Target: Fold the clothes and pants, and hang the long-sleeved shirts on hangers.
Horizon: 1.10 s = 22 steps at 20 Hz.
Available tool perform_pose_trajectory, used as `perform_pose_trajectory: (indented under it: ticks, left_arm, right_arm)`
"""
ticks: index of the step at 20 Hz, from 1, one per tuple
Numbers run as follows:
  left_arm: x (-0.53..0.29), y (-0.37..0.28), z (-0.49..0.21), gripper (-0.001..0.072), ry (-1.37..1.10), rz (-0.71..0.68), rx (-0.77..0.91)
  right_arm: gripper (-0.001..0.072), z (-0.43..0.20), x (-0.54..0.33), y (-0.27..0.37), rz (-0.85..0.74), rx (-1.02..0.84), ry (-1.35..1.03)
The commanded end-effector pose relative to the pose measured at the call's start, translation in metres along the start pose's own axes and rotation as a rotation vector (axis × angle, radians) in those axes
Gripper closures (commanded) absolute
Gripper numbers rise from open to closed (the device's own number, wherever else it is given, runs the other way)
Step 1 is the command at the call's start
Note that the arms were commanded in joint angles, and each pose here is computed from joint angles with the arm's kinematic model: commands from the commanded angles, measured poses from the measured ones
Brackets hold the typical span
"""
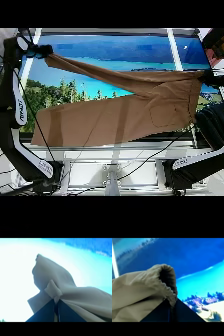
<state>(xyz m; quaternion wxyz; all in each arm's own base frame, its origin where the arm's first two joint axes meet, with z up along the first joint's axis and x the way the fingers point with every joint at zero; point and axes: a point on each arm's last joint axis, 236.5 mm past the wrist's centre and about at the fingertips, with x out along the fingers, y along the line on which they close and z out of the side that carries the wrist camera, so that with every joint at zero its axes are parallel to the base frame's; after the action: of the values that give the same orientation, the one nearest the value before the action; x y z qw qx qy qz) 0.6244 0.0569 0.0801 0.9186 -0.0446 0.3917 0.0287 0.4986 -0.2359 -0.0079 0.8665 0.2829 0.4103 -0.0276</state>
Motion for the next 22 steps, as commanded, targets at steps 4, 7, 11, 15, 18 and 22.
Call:
perform_pose_trajectory:
  ticks: [4, 7, 11, 15, 18, 22]
  left_arm:
    - [-0.003, 0.035, -0.069, 0.0688, 0.144, 0.194, 0.167]
    - [0.010, 0.010, -0.112, 0.0688, 0.085, 0.165, 0.192]
    - [-0.010, -0.002, -0.173, 0.0688, 0.021, 0.174, 0.145]
    - [-0.032, 0.029, -0.226, 0.0674, 0.175, 0.262, 0.088]
    - [-0.048, 0.040, -0.232, 0.0144, 0.220, 0.307, 0.072]
    - [-0.062, 0.040, -0.218, 0.0102, 0.178, 0.308, 0.059]
  right_arm:
    - [0.0677, 0.009, 0.003, -0.003, -0.002, 0.044, -0.039]
    - [0.0678, 0.001, 0.009, -0.009, -0.012, 0.045, -0.016]
    - [0.0678, 0.000, 0.010, -0.011, -0.020, 0.039, -0.012]
    - [0.0677, 0.000, 0.010, -0.011, -0.020, 0.039, -0.011]
    - [0.0677, 0.000, 0.010, -0.011, -0.020, 0.039, -0.010]
    - [0.0677, -0.001, 0.010, -0.011, -0.018, 0.039, -0.005]
